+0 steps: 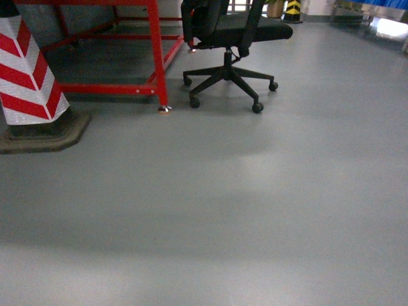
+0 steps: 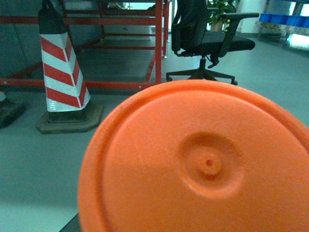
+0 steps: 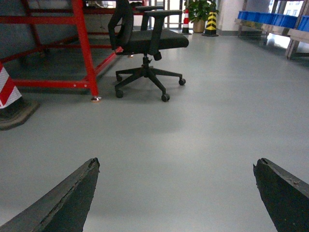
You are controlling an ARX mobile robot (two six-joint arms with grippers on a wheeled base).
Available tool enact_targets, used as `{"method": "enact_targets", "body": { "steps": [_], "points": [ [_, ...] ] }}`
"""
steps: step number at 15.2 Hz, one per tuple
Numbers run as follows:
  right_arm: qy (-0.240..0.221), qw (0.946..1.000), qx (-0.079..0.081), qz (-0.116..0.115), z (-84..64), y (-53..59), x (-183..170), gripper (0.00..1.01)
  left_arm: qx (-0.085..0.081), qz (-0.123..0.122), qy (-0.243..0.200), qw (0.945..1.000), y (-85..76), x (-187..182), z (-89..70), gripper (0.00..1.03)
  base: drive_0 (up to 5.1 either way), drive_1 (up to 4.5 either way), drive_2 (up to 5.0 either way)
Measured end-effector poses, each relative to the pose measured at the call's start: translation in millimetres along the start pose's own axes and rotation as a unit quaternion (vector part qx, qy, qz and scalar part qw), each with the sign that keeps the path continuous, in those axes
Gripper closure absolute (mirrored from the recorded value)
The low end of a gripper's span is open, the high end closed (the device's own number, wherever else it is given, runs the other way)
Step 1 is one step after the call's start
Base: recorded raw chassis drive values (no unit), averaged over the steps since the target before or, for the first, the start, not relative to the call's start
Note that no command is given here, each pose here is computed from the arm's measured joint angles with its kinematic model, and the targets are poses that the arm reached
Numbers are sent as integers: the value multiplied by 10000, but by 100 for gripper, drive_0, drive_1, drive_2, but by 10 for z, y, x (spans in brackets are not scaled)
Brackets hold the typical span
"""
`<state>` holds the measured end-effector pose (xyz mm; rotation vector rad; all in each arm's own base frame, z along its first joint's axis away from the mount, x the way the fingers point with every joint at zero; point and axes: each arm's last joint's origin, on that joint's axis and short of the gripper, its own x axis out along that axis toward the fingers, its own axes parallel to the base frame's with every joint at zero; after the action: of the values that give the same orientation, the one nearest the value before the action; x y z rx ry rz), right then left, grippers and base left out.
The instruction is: Pick capacitor and pack into box
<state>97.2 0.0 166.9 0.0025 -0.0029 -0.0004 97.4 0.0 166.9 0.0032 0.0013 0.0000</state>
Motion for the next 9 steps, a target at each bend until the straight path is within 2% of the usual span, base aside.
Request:
{"method": "enact_targets", "body": {
  "steps": [9],
  "points": [
    [-8, 10000, 0, 0, 1, 0, 0, 3, 0, 2, 6, 10000, 0, 0, -1, 59, -503, 243, 243]
  ]
}}
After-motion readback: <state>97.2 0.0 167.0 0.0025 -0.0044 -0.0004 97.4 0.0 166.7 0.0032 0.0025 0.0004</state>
